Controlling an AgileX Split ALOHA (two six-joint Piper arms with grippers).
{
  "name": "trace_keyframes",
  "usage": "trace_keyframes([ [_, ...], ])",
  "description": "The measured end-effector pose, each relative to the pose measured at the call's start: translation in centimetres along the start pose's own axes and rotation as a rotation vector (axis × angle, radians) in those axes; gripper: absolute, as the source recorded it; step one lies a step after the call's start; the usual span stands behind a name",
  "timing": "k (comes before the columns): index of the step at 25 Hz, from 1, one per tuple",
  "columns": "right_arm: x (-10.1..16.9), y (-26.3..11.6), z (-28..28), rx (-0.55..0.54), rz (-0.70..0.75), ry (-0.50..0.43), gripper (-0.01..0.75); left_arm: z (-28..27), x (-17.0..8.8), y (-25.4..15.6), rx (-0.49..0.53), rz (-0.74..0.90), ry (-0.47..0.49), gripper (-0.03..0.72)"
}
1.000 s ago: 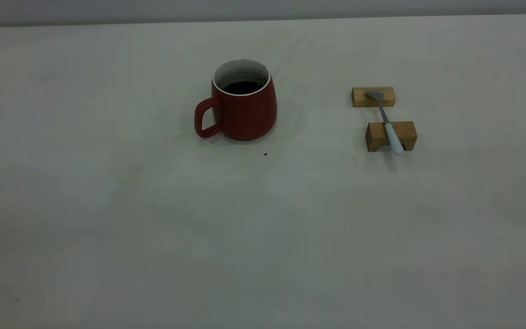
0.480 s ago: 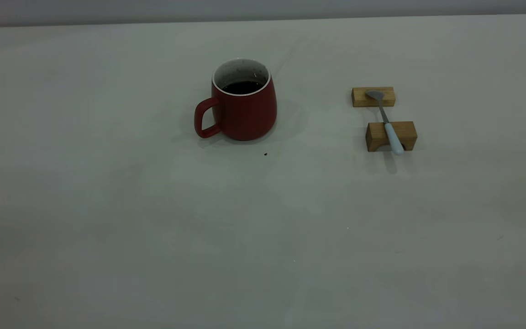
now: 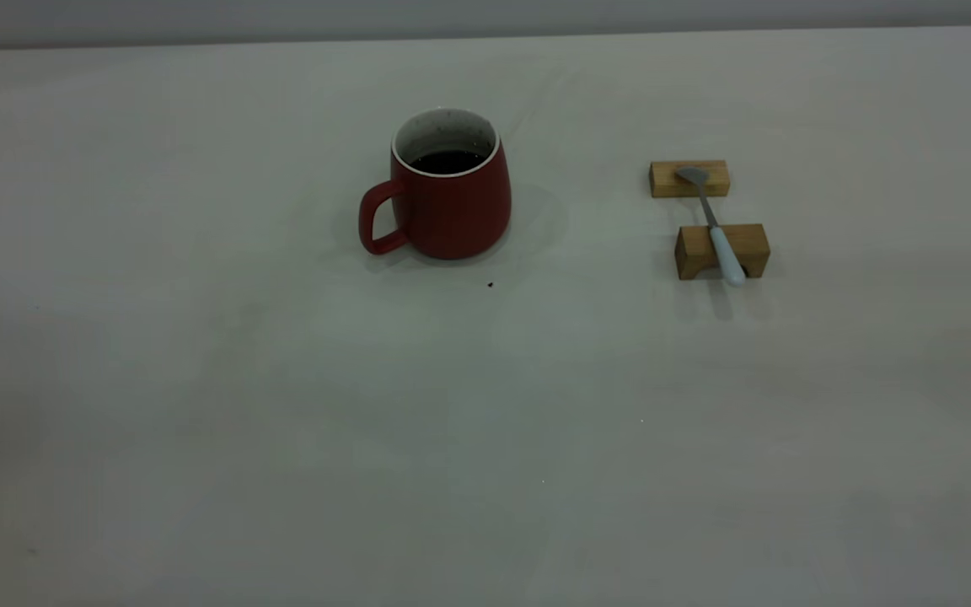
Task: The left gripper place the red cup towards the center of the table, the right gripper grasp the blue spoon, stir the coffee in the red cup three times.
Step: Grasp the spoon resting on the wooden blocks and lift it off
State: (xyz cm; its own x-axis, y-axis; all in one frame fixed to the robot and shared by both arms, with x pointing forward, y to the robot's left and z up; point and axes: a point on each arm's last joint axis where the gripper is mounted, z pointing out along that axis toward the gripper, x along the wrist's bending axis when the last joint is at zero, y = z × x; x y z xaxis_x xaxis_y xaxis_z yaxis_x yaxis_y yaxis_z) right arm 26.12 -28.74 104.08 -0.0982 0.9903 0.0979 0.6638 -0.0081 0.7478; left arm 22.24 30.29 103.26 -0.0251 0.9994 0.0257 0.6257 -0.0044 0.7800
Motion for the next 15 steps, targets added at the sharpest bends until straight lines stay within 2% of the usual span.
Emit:
trace_keyframes([
  [3, 0.3, 2.1, 2.1, 0.127, 0.049, 0.049, 0.473, 0.0, 0.0, 0.0, 0.001, 0.000, -0.001, 0.551],
  [7, 0.4, 4.8, 6.1, 0.301, 0.076, 0.089, 0.577, 0.0, 0.0, 0.0, 0.001, 0.000, -0.001, 0.551],
  [11, 0.4, 7.1, 10.5, 0.384, 0.070, 0.142, 0.621, 0.0, 0.0, 0.0, 0.001, 0.000, -0.001, 0.551],
  [15, 0.6, 9.3, 14.7, 0.383, 0.088, 0.219, 0.621, 0.0, 0.0, 0.0, 0.001, 0.000, -0.001, 0.551],
])
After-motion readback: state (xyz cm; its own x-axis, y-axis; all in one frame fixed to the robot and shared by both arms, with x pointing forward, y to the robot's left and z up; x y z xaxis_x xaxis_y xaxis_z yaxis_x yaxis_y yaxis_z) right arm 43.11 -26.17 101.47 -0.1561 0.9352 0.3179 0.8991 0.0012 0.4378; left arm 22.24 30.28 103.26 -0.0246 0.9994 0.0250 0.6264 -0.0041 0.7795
